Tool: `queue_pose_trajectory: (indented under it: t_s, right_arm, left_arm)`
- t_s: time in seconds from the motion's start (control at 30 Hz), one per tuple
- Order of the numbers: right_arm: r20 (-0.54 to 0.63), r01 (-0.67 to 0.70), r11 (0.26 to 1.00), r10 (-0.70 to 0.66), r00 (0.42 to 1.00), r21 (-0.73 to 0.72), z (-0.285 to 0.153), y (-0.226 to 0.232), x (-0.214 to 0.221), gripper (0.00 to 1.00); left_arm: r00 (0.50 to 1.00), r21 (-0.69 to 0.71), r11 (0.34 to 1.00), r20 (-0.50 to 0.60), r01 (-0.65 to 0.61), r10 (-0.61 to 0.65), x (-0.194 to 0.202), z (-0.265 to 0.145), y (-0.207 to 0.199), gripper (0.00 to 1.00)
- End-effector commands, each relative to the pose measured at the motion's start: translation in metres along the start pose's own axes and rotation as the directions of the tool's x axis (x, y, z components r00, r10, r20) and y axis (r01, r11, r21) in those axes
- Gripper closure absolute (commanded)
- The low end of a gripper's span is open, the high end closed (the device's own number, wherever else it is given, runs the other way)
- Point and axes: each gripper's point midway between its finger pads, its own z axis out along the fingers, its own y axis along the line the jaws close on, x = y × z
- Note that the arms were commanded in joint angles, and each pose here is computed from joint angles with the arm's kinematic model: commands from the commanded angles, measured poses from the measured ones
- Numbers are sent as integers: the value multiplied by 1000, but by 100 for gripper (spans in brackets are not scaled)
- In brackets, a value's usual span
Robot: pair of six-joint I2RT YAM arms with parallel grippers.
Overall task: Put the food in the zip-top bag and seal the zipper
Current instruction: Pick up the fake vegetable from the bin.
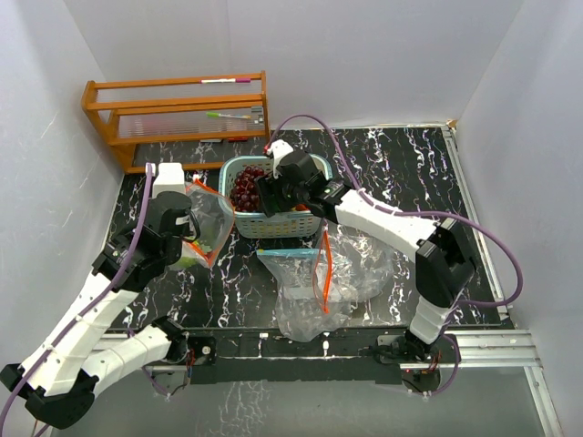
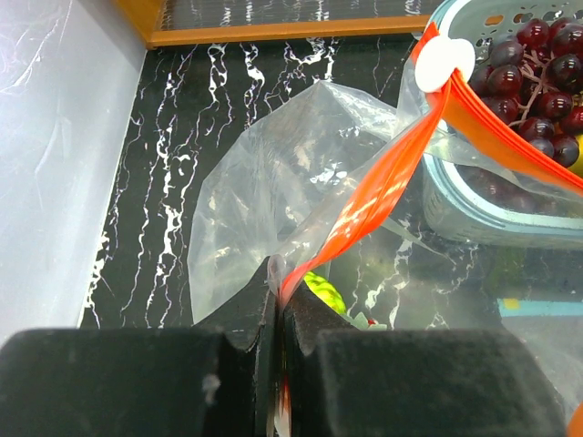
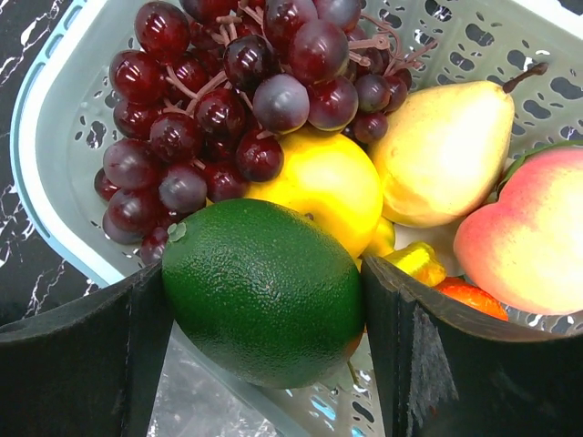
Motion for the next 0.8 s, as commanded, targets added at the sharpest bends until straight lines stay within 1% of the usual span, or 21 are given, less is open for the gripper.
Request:
queue_pose_trajectory:
  t_s: [0.0,0.17,0.23,0.3,0.4,0.5,0.63,0.7,0.77]
  right_arm:
    - [137,-24,999,19,990,29,-31,-1,-42,41]
    - [219,-47,998,40,975,28,-61,1,-68,52]
    - [253,-57,998,50,966,19,-73,3,-79,54]
    - [285,-56,998,59,957,-19,-88,11,-91,55]
    - [319,-35,994,67,945,-106,-108,27,-106,57]
    - [356,16,971,71,932,-237,-132,52,-118,57]
    - [379,74,891,115,918,-448,-156,93,-122,57]
    - [388,93,853,135,912,-514,-164,111,-123,57]
    - [395,105,828,148,907,-550,-167,126,-124,57]
  left_arm:
    - [1000,-4,1000,12,17,-17,-3,-3,4,100]
    - [1000,5,1000,8,21,-21,-3,-2,1,100]
    - [1000,8,1000,8,21,-21,-3,-1,0,100]
    - [1000,12,1000,5,20,-20,-2,0,-2,100]
    - [1000,21,1000,-4,16,-16,0,4,-8,100]
    - [1000,32,999,-12,17,-16,1,8,-14,100]
    - [1000,57,998,-10,22,-22,-3,11,-22,100]
    - [1000,62,998,-7,24,-24,-5,13,-25,100]
    - [1000,73,997,-14,24,-23,-4,15,-29,100]
